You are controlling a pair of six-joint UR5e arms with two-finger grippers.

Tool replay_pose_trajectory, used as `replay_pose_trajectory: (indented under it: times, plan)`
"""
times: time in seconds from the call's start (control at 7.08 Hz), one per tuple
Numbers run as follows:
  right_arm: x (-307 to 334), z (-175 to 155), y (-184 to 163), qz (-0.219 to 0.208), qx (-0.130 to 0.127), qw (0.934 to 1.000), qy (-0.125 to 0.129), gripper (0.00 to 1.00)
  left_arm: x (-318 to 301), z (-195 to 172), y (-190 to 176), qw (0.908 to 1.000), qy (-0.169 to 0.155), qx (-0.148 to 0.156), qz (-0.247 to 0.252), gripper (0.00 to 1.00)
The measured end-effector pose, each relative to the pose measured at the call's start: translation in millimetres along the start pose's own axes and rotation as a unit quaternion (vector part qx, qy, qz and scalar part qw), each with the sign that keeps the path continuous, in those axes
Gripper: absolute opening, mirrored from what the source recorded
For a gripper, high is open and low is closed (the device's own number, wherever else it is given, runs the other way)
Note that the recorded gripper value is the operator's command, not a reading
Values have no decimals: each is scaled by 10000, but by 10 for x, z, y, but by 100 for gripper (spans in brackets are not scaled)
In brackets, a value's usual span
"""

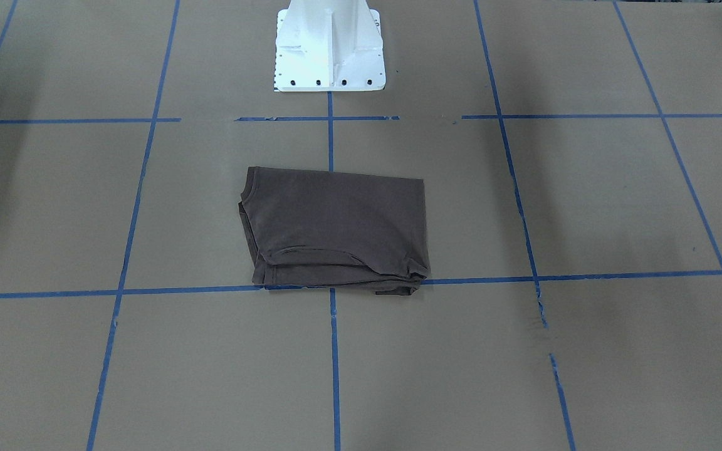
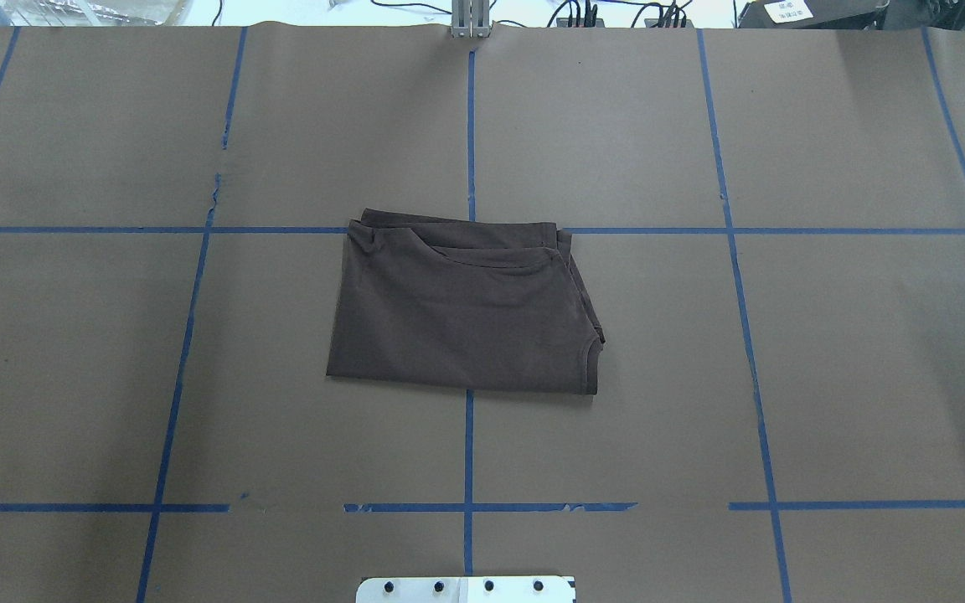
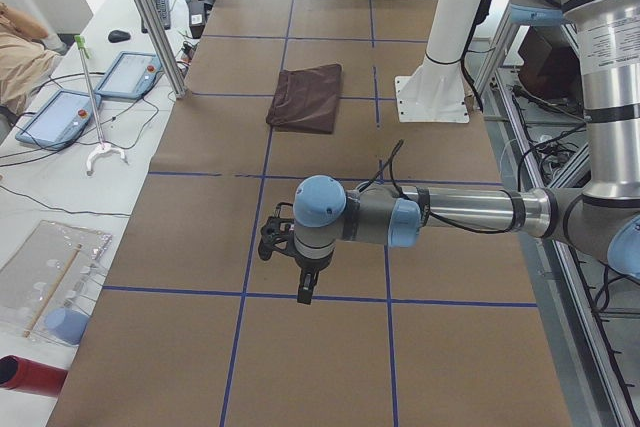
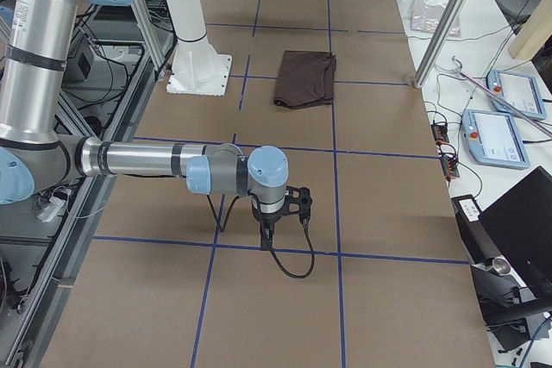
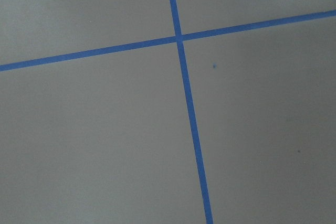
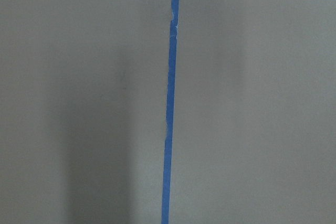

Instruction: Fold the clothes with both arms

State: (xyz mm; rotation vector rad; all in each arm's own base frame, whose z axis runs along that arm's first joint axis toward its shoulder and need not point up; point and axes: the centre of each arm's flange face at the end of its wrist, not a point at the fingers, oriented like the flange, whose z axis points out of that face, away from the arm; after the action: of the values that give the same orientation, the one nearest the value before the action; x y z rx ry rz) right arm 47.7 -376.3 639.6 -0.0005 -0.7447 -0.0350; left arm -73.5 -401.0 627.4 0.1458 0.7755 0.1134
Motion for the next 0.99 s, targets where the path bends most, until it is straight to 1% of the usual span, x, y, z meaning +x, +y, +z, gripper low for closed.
replay_pose_trajectory:
  times: [0.99]
  plan:
    - [0,7,7,25,-11,10000,-34,100,-25,26,15,10000,4,-36,-57,100]
